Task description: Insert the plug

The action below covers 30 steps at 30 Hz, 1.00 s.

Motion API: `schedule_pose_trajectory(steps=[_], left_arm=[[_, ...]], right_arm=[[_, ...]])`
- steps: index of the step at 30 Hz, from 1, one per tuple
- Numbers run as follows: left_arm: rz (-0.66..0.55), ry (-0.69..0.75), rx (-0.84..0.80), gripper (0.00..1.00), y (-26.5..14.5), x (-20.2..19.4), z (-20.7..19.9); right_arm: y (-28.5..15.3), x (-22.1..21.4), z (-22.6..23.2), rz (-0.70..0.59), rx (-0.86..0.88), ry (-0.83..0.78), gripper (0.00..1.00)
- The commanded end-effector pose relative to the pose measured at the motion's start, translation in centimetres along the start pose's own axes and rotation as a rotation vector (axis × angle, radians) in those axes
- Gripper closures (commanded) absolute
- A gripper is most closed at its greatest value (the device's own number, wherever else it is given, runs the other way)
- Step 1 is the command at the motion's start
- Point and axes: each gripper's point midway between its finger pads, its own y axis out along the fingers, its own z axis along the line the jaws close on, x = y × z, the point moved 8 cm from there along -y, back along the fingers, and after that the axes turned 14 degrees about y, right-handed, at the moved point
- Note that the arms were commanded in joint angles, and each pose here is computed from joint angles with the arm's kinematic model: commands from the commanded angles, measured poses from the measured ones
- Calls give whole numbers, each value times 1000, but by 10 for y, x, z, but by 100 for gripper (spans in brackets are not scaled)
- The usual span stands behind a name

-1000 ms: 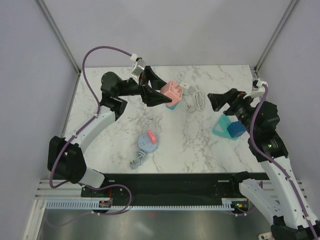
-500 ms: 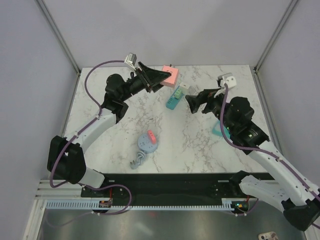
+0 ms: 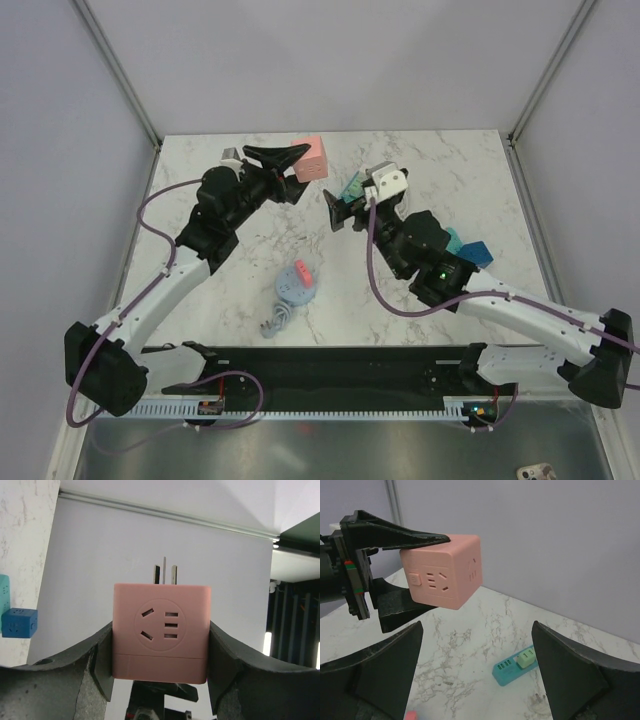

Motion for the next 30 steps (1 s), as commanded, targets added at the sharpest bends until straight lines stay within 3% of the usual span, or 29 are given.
schedule_pose_trajectory(steps=[1, 11, 30], left_arm=[[-77, -102, -1, 98, -7, 7, -10], [-60, -126, 33, 98, -14, -4, 2], [-45, -127, 19, 98, -22, -12, -8]], right_arm=[[14, 17, 14, -83, -48, -49, 2], [36, 6, 52, -62, 5, -53, 3], [61, -31, 57, 16, -76, -156, 10]])
